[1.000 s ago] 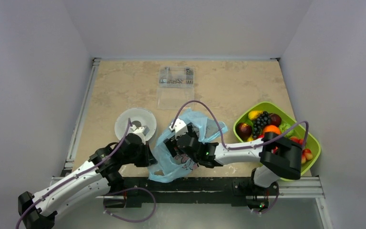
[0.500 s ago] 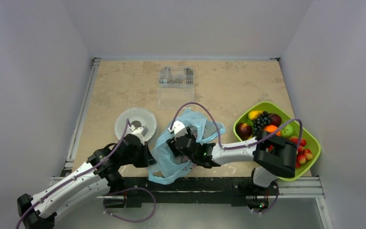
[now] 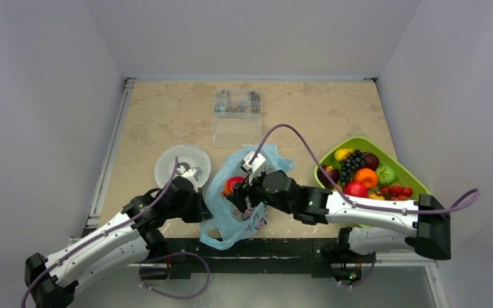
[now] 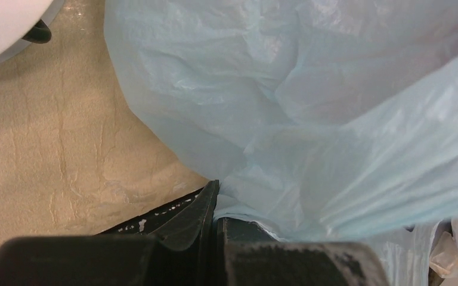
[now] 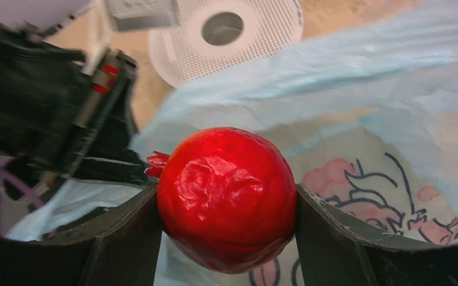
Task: Take the fake fruits out of the plastic bag
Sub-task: Take out the fake fruit from the plastic bag, then place the fake fruit in the bin.
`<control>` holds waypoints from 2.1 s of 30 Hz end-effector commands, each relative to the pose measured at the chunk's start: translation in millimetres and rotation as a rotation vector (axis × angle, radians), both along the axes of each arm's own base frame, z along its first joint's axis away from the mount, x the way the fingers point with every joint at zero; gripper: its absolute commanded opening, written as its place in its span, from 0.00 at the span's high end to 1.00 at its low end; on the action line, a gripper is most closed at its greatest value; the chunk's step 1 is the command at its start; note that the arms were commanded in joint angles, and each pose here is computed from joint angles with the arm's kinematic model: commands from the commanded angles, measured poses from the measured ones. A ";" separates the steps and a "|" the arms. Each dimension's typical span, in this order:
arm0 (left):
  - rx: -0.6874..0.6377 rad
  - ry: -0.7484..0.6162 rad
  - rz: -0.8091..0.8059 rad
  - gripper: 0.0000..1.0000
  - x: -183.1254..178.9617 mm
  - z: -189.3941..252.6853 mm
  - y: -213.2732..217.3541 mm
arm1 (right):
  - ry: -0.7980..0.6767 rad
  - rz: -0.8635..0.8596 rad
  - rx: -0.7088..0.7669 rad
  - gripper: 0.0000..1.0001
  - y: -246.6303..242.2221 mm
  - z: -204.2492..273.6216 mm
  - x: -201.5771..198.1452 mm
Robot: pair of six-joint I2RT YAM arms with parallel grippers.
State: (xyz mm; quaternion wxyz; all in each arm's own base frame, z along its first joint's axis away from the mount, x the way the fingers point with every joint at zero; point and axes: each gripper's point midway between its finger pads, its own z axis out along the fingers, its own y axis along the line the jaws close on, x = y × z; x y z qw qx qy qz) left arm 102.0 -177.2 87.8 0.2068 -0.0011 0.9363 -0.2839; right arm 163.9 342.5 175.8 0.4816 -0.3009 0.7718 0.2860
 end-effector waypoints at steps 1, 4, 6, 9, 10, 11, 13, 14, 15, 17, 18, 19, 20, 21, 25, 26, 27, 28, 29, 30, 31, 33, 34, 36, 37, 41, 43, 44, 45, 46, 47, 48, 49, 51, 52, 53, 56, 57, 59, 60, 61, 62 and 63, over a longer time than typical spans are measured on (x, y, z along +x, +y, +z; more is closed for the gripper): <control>-0.050 -0.046 -0.012 1.00 12.2 18.9 -15.6 | -0.001 0.104 0.148 0.97 12.6 68.8 -17.7; -0.059 -0.054 -0.012 1.00 16.4 23.0 -20.2 | -0.003 0.110 0.165 1.00 9.7 89.7 -20.2; -0.067 -0.068 -0.017 1.00 20.8 29.2 -24.8 | -0.016 0.130 0.184 1.00 9.9 105.7 -22.7; -0.057 -0.077 -0.027 1.00 27.7 36.5 -30.9 | -0.028 0.150 0.226 1.00 11.0 134.9 -26.2; -0.050 -0.078 -0.029 1.00 30.0 38.5 -32.7 | -0.037 0.138 0.242 1.00 10.1 147.1 -24.1; -0.038 -0.076 -0.029 1.00 32.2 39.3 -33.7 | -0.048 0.126 0.264 1.00 9.2 161.0 -22.3; -0.029 -0.082 -0.024 0.97 35.4 44.2 -34.1 | -0.073 0.070 0.295 1.00 4.2 187.0 -13.5; -0.027 -0.091 -0.020 0.92 37.0 47.1 -33.4 | -0.086 0.045 0.303 1.00 1.5 198.4 -9.3; -0.029 -0.102 -0.019 0.85 38.0 50.5 -33.0 | -0.105 0.029 0.303 1.00 -0.6 208.1 -5.9; -0.042 -0.125 -0.019 0.71 38.9 58.5 -32.4 | -0.148 -0.018 0.291 1.00 -5.5 225.6 3.9; -0.051 -0.140 -0.019 0.65 39.3 63.6 -31.9 | -0.167 -0.070 0.272 1.00 -10.9 231.4 13.4; -0.055 -0.151 -0.021 0.60 39.1 67.8 -31.0 | -0.183 -0.116 0.249 1.00 -16.5 236.7 22.6; -0.056 -0.160 -0.023 0.55 38.4 71.6 -29.2 | -0.203 -0.167 0.224 1.00 -23.8 240.8 34.3; -0.059 -0.169 -0.026 0.52 37.8 75.9 -28.0 | -0.212 -0.228 0.202 1.00 -33.3 242.8 48.2; -0.067 -0.202 -0.037 0.09 33.8 92.0 -21.5 | -0.173 -0.500 0.169 1.00 -96.3 237.7 115.2; -0.070 -0.213 -0.037 0.02 32.7 96.0 -19.3 | -0.167 -0.567 0.166 1.00 -114.9 233.2 127.7; -0.071 -0.224 -0.035 0.00 31.8 99.8 -16.5 | -0.156 -0.654 0.158 1.00 -137.3 225.4 140.0; -0.072 -0.233 -0.031 0.00 30.8 103.5 -13.5 | -0.138 -0.751 0.153 0.99 -161.5 216.7 150.2; -0.075 -0.243 -0.031 0.00 28.7 107.7 -10.2 | -0.117 -0.845 0.145 0.93 -185.4 206.2 158.0; -0.073 -0.256 -0.022 0.00 27.9 111.6 -5.6 | -0.087 -0.946 0.146 0.87 -210.9 194.6 165.0; -0.064 -0.271 -0.008 0.00 28.0 115.2 0.2 | -0.049 -1.023 0.140 0.85 -233.3 178.5 169.9; -0.050 -0.293 0.012 0.00 25.4 122.4 11.6 | 0.019 -1.106 0.143 0.90 -268.0 150.1 173.9; -0.048 -0.307 0.024 0.00 23.7 127.1 17.7 | 0.051 -1.140 0.147 0.92 -281.1 133.8 173.2; -0.040 -0.331 0.048 0.00 21.1 135.5 29.3 | 0.101 -1.229 0.153 0.93 -308.0 104.3 168.5; -0.043 -0.344 0.057 0.00 18.9 140.5 34.7 | 0.126 -1.276 0.158 0.93 -320.3 90.3 165.1; -0.056 -0.398 0.101 0.00 12.2 160.5 55.2 | 0.214 -1.443 0.149 0.97 -363.3 39.3 149.8; -0.061 -0.410 0.113 0.00 6.8 167.6 64.2 | 0.260 -1.555 0.129 0.97 -390.2 18.5 138.3; -0.069 -0.418 0.115 0.00 4.3 171.7 67.4 | 0.279 -1.591 0.121 0.97 -399.4 11.1 133.3; -0.079 -0.425 0.118 0.00 1.7 175.2 70.2 | 0.278 -1.647 0.125 0.96 -414.3 6.3 128.5; -0.092 -0.433 0.118 0.00 -0.7 178.8 72.3 | 0.281 -1.677 0.122 0.95 -422.7 0.4 124.4; -0.103 -0.440 0.118 0.00 -2.7 182.1 73.8 | 0.287 -1.701 0.123 0.95 -429.6 -4.7 121.3; -0.112 -0.449 0.115 0.00 -4.8 185.0 75.6 | 0.289 -1.720 0.126 0.94 -435.4 -8.7 119.8; -0.115 -0.454 0.115 0.00 -6.5 187.4 77.7 | 0.297 -1.737 0.121 0.94 -440.1 -14.5 117.7; -0.115 -0.462 0.115 0.00 -9.4 190.6 82.0 | 0.315 -1.765 0.101 0.92 -447.5 -25.4 114.3; -0.115 -0.464 0.115 0.01 -11.1 192.1 84.0 | 0.320 -1.782 0.086 0.90 -451.1 -29.0 112.1; -0.118 -0.467 0.116 0.00 -12.6 193.6 85.9 | 0.318 -1.796 0.077 0.88 -454.2 -30.6 110.8; -0.133 -0.477 0.117 0.01 -16.3 196.5 89.4 | 0.304 -1.832 0.037 0.77 -463.3 -35.0 106.0; -0.139 -0.482 0.117 0.00 -17.8 197.2 90.8 | 0.307 -1.840 0.024 0.74 -464.9 -36.2 104.0; -0.146 -0.487 0.116 0.00 -19.6 198.6 92.4 | 0.315 -1.844 0.017 0.61 -465.2 -37.9 101.1; -0.148 -0.490 0.116 0.00 -20.3 199.6 93.1 | 0.313 -1.842 0.021 0.54 -464.7 -37.2 100.7; -0.150 -0.492 0.114 0.00 -21.0 200.7 93.7 | 0.313 -1.831 0.029 0.47 -463.1 -36.5 101.1; -0.153 -0.495 0.112 0.00 -21.6 202.4 93.9 | 0.314 -1.816 0.036 0.41 -461.0 -35.3 102.0; -0.156 -0.501 0.111 0.00 -21.9 204.6 94.3 | 0.315 -1.801 0.044 0.32 -459.0 -33.0 103.1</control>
